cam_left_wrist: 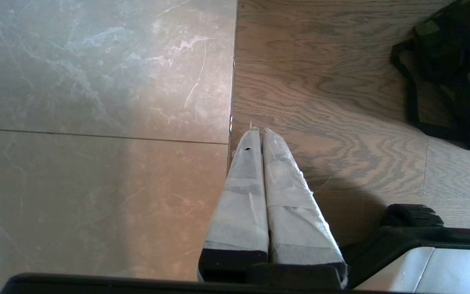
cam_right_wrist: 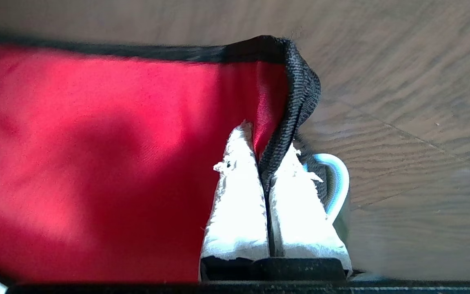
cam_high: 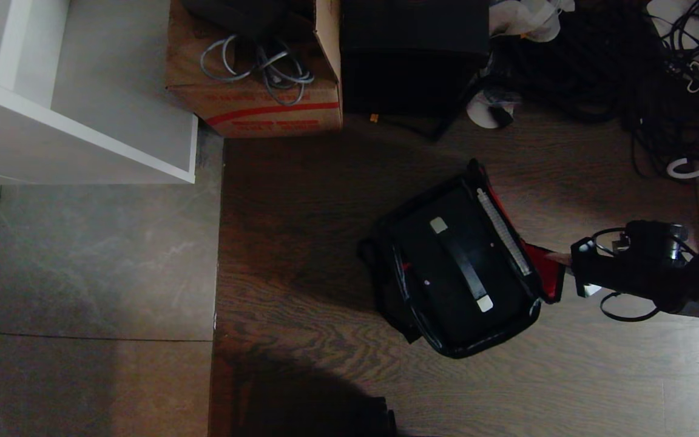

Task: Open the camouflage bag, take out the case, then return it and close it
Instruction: Close the top of the storage box

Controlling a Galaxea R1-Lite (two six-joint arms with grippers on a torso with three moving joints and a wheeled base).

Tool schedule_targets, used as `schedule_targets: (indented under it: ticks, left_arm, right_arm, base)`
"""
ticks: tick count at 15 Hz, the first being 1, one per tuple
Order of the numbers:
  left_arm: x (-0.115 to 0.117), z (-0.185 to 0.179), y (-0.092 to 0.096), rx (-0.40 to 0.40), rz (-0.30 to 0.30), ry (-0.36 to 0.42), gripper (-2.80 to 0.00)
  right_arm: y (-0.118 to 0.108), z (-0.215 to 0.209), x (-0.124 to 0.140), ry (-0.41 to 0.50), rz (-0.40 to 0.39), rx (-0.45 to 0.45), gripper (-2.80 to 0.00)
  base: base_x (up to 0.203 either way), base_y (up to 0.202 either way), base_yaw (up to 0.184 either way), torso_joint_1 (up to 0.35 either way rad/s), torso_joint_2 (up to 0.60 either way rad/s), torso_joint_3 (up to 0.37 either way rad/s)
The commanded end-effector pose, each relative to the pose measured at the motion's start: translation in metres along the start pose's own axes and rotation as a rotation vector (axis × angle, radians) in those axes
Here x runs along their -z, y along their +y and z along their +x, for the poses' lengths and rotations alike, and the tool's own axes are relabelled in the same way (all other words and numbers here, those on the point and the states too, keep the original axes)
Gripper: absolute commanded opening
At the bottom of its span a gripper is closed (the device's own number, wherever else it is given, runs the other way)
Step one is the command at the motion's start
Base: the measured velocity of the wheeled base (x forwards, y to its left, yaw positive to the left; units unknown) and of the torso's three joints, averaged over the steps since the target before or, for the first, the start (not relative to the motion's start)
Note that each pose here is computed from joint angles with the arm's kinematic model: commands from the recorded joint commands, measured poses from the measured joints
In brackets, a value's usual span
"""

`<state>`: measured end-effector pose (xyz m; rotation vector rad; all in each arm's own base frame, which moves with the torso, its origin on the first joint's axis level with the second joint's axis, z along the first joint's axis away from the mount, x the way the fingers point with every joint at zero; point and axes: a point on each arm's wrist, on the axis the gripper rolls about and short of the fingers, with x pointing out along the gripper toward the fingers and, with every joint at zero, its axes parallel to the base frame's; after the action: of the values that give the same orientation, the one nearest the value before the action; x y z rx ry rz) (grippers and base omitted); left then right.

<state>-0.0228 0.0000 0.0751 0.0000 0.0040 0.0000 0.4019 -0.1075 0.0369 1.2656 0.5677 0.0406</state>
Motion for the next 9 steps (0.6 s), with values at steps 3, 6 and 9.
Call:
schedule_targets:
  ticks: [3,6,9]
  left_arm:
    - [0.0,0.0,0.0,0.0,0.0,0.0,-2.8]
    - [0.0,0.0,0.0,0.0,0.0,-0.001,-2.8]
    - [0.0,0.0,0.0,0.0,0.0,0.001,-2.8]
  right_arm:
    - [0.023,-0.045,0.018,-0.01,-0.285,-0.013,-2.8]
    - [0.026,-0.067,0.041,0.022,-0.494,-0.012,-2.8]
    - [0.03,-0.082,0.054,0.017,-0.721,-0.083,-2.8]
  base:
    - [0.0,0.0,0.0,0.0,0.0,0.0]
    - [0.0,0.0,0.0,0.0,0.0,0.0]
    - [0.0,0.0,0.0,0.0,0.0,0.0]
